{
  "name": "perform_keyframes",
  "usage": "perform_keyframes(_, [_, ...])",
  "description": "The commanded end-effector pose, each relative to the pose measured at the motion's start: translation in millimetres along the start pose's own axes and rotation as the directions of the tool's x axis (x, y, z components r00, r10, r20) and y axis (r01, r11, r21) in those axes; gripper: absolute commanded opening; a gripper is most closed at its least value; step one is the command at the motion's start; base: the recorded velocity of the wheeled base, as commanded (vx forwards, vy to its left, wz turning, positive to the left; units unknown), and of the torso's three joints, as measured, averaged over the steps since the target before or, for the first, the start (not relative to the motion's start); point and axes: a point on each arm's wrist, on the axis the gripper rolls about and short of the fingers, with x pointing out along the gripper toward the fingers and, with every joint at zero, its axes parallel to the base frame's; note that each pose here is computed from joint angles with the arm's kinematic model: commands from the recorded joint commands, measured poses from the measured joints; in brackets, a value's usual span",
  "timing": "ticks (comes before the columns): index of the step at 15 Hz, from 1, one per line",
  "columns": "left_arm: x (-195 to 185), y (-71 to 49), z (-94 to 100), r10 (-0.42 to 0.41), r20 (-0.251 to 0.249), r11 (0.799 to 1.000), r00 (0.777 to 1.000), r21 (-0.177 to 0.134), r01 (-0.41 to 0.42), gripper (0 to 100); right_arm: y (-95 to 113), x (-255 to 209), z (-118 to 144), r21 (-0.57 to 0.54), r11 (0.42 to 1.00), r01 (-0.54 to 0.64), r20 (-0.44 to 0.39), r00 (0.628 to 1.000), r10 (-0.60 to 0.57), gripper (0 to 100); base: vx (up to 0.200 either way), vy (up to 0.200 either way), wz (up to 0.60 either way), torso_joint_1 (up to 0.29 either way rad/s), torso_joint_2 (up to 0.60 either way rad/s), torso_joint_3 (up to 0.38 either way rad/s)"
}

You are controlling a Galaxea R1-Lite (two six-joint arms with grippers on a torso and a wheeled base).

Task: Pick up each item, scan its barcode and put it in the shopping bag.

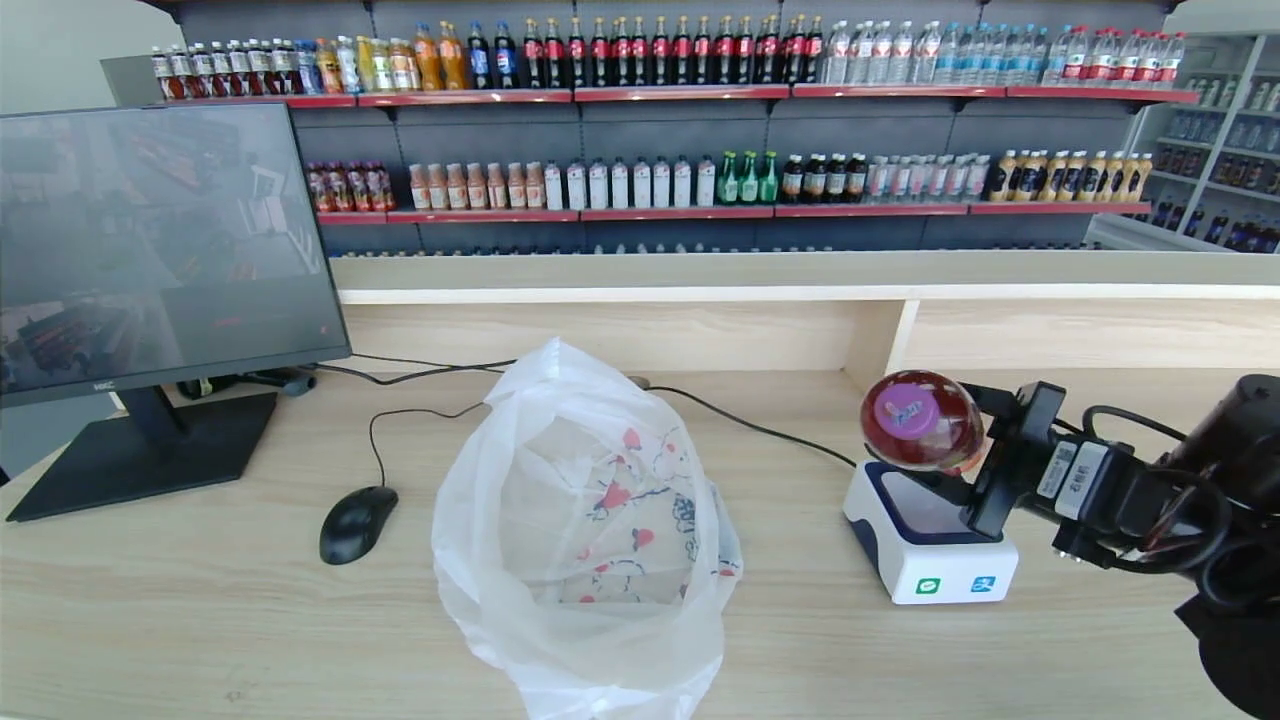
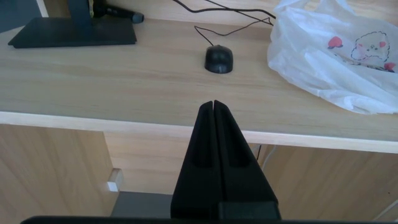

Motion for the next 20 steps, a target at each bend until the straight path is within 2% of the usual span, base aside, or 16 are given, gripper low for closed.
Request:
perform_keyframes(1, [0,0.0,0.1,0.0,0.001,1.0,1.0,0.0,0.0,0,0,-4,-4,-0.022,0.999,-0.031,0.026,0.999,0.031,0,0.0,0.0,0.0,0.0,0.0,0.0])
perform_keyframes(6, [0,0.0,-0.3,0.0,-0.001,1.0,1.0,0.0,0.0,0,2,-4,-12,-0.086,0.993,-0.08,0.08,0.993,0.087,0,0.0,0.0,0.0,0.0,0.0,0.0])
perform_keyframes(9, [0,0.0,0.1,0.0,0.001,1.0,1.0,0.0,0.0,0,12,-9,-14,-0.105,0.989,-0.108,0.077,0.99,0.116,0,0.0,0.0,0.0,0.0,0.0,0.0])
perform_keyframes(20, [0,0.0,-0.3,0.0,-0.001,1.0,1.0,0.0,0.0,0,12,-6,-19,-0.117,0.987,-0.108,0.076,0.99,0.118,0,0.0,0.0,0.0,0.0,0.0,0.0])
